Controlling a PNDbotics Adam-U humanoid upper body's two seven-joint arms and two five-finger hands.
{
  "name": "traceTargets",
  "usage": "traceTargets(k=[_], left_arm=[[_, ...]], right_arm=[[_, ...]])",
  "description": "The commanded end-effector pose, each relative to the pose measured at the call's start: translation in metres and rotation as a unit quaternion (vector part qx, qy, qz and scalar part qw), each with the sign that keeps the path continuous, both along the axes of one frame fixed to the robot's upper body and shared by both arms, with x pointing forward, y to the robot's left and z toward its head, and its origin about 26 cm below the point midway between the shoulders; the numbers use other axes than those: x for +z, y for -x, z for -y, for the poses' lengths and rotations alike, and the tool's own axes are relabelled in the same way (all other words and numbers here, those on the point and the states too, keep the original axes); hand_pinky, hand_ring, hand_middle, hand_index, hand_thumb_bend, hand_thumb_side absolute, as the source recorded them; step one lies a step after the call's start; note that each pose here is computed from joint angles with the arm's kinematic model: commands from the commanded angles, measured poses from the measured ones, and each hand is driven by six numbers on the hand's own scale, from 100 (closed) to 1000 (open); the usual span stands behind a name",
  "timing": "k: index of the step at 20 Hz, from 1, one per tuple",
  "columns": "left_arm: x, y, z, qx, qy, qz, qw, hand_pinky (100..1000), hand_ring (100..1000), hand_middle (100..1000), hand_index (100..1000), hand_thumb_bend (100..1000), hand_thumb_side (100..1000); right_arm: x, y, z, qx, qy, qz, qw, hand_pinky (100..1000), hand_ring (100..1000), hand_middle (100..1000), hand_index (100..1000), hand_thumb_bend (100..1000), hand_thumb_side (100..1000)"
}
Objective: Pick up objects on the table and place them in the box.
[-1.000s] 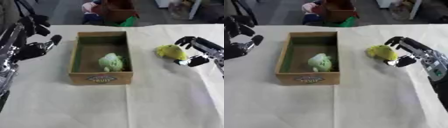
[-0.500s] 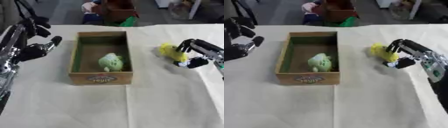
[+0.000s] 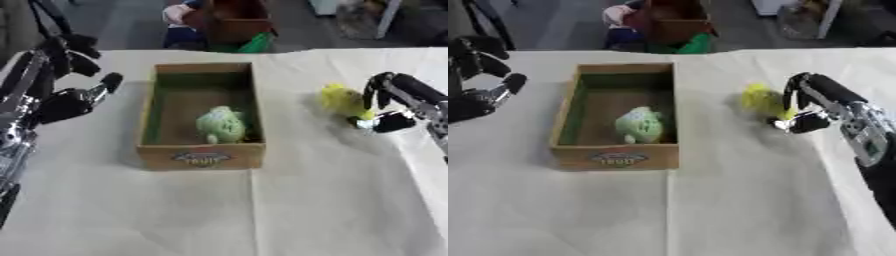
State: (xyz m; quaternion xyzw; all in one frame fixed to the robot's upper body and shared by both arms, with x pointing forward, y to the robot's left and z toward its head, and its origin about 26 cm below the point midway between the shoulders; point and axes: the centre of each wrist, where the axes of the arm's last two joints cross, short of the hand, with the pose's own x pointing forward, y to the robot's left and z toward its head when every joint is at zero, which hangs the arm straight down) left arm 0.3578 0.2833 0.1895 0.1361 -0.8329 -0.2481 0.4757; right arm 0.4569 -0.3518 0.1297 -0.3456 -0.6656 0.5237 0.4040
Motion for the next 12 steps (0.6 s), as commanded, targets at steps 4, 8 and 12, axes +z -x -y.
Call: traceTargets(k=[4, 8, 12], left_arm=[[0.0075, 0.0002, -0.0037, 0.001, -0.002, 0.01, 1.0, 650, 602, 610, 783, 467, 266], [0.0085, 0.0001, -0.0035, 0.001, -0.002, 0.012, 1.0, 654, 601, 610, 783, 467, 265], [0.0098, 0.0, -0.0023, -0.005, -0.003, 0.014, 1.0, 659, 605, 613, 786, 449, 265]], right_arm=[[0.0141, -0.0019, 0.0043, -0.013, -0.022, 0.043, 0.999, 567, 624, 666, 765, 441, 416], [0.0144, -0.0023, 0.0051, -0.017, -0.032, 0.044, 0.998, 591, 673, 711, 801, 439, 415], [0.0149, -0.0046, 0.005, -0.014, -0.021, 0.011, 1.0, 662, 780, 804, 847, 438, 404]])
